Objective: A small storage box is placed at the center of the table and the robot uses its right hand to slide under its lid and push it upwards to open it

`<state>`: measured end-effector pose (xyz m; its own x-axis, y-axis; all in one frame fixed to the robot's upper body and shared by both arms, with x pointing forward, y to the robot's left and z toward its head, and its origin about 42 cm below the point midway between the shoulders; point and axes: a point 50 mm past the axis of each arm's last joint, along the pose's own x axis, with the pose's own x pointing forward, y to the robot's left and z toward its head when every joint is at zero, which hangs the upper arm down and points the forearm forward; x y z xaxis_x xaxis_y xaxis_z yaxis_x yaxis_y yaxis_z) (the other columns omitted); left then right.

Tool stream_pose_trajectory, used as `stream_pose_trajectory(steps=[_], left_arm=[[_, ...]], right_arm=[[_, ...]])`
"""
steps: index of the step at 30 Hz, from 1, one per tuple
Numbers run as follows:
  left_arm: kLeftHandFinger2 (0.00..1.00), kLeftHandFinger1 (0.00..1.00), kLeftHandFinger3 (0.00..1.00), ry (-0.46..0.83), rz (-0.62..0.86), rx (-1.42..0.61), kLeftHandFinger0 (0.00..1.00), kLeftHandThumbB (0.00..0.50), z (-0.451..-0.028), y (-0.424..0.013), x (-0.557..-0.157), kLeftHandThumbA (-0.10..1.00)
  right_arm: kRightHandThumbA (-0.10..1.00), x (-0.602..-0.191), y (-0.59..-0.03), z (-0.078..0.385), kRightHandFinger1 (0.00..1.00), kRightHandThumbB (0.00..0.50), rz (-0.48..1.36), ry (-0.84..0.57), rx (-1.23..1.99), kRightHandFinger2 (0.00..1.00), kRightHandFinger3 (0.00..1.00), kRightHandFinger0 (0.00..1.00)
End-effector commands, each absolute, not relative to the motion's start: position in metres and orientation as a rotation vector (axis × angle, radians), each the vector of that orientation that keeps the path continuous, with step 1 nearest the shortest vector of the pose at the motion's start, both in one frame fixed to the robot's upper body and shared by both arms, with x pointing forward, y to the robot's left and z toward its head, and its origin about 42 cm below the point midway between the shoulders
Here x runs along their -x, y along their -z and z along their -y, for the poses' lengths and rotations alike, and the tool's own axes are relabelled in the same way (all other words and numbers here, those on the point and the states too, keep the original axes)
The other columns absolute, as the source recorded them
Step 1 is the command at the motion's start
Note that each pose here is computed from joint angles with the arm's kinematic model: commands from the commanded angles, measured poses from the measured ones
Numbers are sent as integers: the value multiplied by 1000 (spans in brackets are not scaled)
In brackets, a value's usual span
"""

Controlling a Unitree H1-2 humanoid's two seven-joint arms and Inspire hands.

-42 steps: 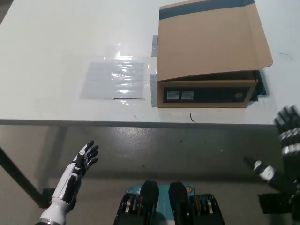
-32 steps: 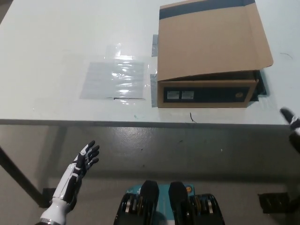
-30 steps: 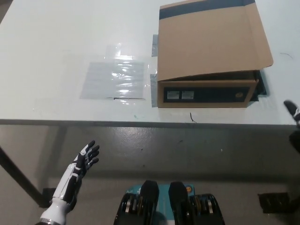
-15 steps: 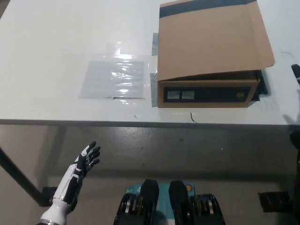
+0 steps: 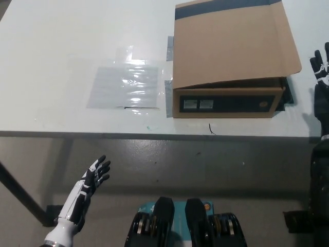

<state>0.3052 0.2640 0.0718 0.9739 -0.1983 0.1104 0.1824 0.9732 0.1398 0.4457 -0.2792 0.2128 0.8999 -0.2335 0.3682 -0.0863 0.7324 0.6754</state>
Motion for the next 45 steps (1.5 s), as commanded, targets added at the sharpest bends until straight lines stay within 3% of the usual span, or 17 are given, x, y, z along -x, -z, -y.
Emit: stream_pose_trajectory(steps=[1,24,34,45], left_arm=[[1000,1000,1000,212,202,-154,1000,500,-265,-89,-312,1000],[1000,1000,1000,216,196,-160,1000,500,-266,-89,-312,1000],[1000,1000,1000,225,202,-162,1000,500,-266,-91,-314,1000],[1000,1000,1000,217,196,-155,1000,500,-266,-91,-314,1000]], right_arm=[[1000,-458,-237,267,1000,288,481,11,-844,1000,1000,1000],[1000,-465,-214,262,1000,282,415,0,-929,1000,1000,1000],[1000,-452,-237,231,1000,303,451,-81,-913,1000,1000,1000],[1000,-444,-233,204,1000,289,394,-99,-928,1000,1000,1000]])
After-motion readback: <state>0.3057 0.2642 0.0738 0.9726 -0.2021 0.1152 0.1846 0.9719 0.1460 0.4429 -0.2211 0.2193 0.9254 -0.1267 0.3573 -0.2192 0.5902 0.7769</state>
